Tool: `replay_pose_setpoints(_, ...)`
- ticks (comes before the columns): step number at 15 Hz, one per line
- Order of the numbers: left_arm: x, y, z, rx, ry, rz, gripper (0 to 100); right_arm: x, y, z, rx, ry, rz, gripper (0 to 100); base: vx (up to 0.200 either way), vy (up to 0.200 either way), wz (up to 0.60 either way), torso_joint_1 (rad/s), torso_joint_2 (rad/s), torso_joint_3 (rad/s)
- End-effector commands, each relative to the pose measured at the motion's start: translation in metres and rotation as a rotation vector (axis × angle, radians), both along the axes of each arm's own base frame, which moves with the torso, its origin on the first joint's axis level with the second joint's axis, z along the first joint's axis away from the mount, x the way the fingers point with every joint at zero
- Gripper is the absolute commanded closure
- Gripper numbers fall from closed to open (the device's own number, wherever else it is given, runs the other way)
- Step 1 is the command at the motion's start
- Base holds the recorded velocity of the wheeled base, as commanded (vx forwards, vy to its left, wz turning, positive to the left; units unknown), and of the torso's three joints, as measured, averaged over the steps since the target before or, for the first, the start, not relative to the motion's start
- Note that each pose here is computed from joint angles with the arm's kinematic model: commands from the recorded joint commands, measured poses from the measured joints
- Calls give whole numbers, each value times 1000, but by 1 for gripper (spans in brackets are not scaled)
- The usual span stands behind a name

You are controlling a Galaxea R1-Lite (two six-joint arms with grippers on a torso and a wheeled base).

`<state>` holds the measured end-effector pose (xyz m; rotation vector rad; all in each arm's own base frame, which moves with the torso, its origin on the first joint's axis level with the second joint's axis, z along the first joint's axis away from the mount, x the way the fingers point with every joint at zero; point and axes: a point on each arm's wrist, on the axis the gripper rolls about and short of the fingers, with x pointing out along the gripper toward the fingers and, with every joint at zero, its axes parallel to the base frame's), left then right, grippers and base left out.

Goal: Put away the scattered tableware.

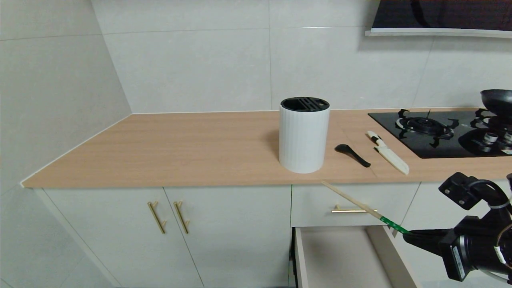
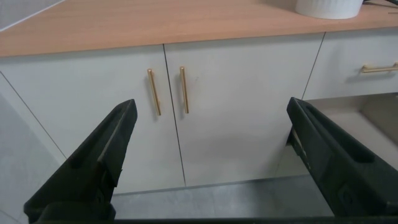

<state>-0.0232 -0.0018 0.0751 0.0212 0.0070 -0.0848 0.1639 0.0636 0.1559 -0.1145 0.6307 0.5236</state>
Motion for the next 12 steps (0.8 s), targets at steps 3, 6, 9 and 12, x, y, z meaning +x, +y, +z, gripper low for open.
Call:
replay_pose_setpoints(3, 0, 0, 0, 0, 1, 2, 0, 1, 0, -2, -3, 10, 1, 100, 0, 0, 0, -170, 386, 225)
replay_pose_setpoints(6, 0, 0, 0, 0, 1, 0, 0, 2, 1, -3, -6, 14, 3, 100, 0, 0, 0, -190, 478, 269)
replay_pose_setpoints(9, 0, 0, 0, 0, 1, 0, 0, 2, 2, -3, -7, 18, 9, 100, 0, 0, 0, -196, 479, 281)
replay_pose_setpoints(12, 0, 0, 0, 0, 1, 0, 0, 7, 5, -8, -15, 39, 13, 100, 0, 0, 0, -188, 468, 287)
